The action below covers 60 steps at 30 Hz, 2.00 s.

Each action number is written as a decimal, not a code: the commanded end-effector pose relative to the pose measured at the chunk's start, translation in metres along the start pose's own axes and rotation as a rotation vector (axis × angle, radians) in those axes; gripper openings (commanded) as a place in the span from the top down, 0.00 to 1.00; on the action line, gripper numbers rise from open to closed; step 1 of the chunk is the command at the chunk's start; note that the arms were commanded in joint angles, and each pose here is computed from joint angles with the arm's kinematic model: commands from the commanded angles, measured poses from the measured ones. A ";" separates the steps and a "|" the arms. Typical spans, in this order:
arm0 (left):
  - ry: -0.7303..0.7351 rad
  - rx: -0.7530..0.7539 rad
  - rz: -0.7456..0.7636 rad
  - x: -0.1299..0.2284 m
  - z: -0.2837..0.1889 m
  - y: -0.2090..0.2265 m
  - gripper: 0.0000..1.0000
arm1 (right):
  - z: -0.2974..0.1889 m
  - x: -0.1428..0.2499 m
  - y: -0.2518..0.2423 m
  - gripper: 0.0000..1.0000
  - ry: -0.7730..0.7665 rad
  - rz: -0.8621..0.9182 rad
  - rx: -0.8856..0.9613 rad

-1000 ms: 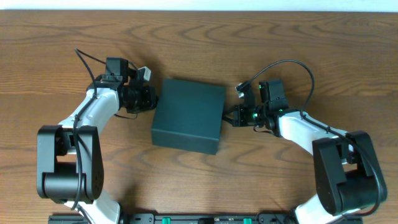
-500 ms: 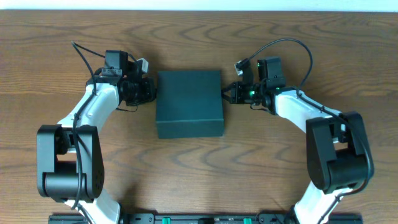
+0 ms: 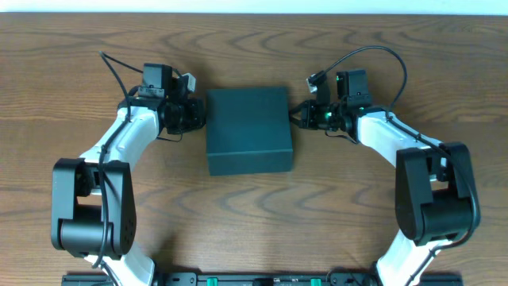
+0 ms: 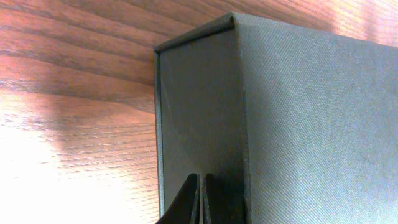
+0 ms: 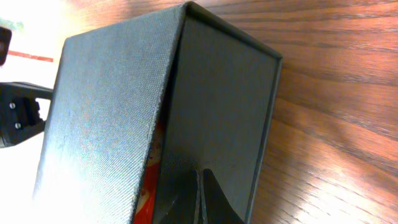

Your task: Pack container

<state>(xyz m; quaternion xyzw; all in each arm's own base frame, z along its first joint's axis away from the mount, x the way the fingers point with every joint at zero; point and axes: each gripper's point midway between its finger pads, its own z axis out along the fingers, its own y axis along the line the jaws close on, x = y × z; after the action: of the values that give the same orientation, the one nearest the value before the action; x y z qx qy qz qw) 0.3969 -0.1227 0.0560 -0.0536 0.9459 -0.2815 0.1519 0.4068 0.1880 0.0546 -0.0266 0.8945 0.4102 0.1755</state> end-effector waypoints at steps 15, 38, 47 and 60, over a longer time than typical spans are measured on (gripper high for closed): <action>-0.020 0.068 0.039 -0.015 -0.005 -0.029 0.95 | -0.004 0.014 0.021 0.98 0.085 -0.034 -0.110; -0.027 0.171 0.290 -0.033 -0.089 -0.096 0.94 | -0.138 0.049 0.047 0.98 0.111 -0.227 0.106; 0.189 0.351 0.354 0.021 -0.034 -0.124 0.94 | -0.117 0.109 0.041 0.98 0.253 -0.151 0.011; 0.252 0.264 0.331 0.053 -0.005 -0.096 0.94 | -0.053 0.132 0.042 0.98 0.230 -0.150 0.075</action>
<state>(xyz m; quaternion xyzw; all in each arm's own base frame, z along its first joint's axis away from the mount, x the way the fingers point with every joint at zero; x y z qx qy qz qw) 0.3442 -0.2144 0.1013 0.1609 0.9025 -0.3918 0.0775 0.2617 0.1816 0.0792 -0.1603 0.9043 0.3788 0.1144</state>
